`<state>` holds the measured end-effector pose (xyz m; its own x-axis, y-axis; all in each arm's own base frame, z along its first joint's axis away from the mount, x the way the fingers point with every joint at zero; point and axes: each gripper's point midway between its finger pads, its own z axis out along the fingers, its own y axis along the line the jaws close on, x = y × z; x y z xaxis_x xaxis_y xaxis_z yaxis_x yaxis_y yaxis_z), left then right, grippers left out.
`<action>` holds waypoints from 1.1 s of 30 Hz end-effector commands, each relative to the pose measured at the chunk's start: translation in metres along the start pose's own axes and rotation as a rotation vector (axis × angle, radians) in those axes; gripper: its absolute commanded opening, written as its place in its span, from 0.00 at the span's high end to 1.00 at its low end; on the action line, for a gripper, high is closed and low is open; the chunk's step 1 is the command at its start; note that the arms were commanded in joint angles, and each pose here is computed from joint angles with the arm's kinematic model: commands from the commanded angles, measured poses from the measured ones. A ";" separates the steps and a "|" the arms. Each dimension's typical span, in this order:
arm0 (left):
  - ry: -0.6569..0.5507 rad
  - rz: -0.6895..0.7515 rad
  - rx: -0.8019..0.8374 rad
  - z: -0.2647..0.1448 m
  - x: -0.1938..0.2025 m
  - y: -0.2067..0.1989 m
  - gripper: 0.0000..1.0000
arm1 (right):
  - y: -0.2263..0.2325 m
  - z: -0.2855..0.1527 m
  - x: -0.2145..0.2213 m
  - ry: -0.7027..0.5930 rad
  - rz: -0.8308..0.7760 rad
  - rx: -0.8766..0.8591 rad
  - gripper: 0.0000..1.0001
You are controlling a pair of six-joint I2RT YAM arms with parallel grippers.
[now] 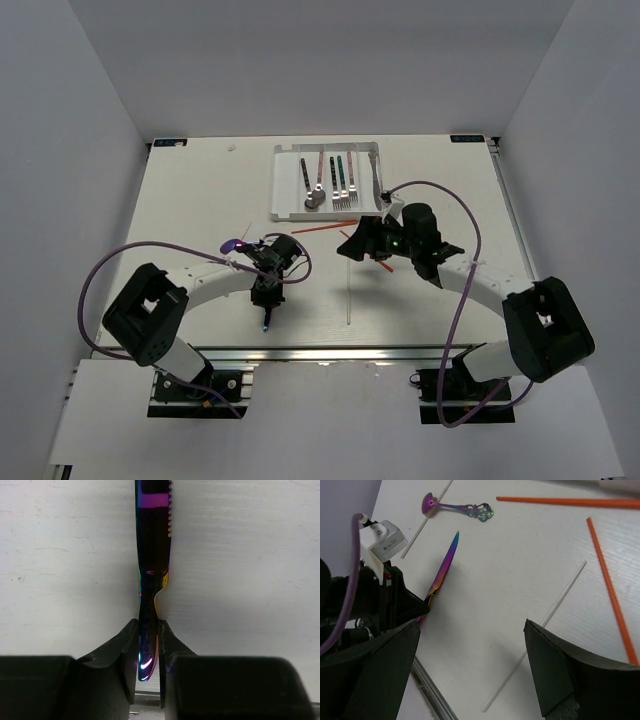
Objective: Sort the eating utensils into containers
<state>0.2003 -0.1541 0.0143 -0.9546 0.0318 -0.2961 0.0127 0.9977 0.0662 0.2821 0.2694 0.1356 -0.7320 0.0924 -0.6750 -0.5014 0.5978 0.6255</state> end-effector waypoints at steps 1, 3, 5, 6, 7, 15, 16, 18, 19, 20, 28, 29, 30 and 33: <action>-0.073 -0.020 0.053 -0.017 -0.019 -0.010 1.00 | 0.011 0.015 0.004 -0.036 0.069 -0.036 0.11; -0.076 -0.023 0.074 -0.019 -0.020 -0.014 1.00 | 0.020 0.027 0.017 -0.023 0.088 -0.050 0.12; -0.085 -0.027 0.091 -0.022 -0.020 -0.016 1.00 | 0.028 0.040 0.034 0.015 0.121 -0.064 0.13; -0.090 -0.029 0.101 -0.023 -0.021 -0.017 1.00 | 0.030 0.044 0.038 0.020 0.133 -0.064 0.14; -0.091 -0.032 0.102 -0.024 -0.021 -0.017 1.00 | 0.034 0.048 0.039 0.011 0.158 -0.075 0.15; -0.117 -0.042 0.144 -0.035 -0.026 -0.022 1.00 | 0.059 0.071 0.066 0.055 0.227 -0.111 0.16; -0.114 -0.043 0.153 -0.035 -0.025 -0.023 1.00 | 0.059 0.071 0.072 0.060 0.242 -0.118 0.16; -0.118 -0.046 0.172 -0.038 -0.026 -0.026 1.00 | 0.066 0.074 0.071 0.048 0.275 -0.154 0.16; -0.117 -0.045 0.184 -0.039 -0.025 -0.028 1.00 | 0.070 0.076 0.072 0.055 0.279 -0.176 0.16; -0.118 -0.044 0.190 -0.040 -0.025 -0.029 1.00 | 0.070 0.080 0.078 0.069 0.287 -0.181 0.16; -0.139 -0.042 0.245 -0.051 -0.029 -0.038 1.00 | 0.085 0.100 0.086 0.096 0.353 -0.296 0.18; -0.137 -0.041 0.249 -0.051 -0.028 -0.039 1.00 | 0.084 0.102 0.089 0.100 0.355 -0.301 0.19; -0.140 -0.037 0.261 -0.052 -0.028 -0.041 1.00 | 0.087 0.104 0.086 0.097 0.349 -0.316 0.19; -0.137 -0.035 0.270 -0.050 -0.027 -0.044 1.00 | 0.091 0.110 0.086 0.105 0.343 -0.337 0.20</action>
<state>0.2027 -0.1850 0.0488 -0.9290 0.0070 -0.3700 0.0549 0.9914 -0.1191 0.2179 0.3978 0.0519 -0.9389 0.1344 -0.3170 -0.2459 0.3824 0.8907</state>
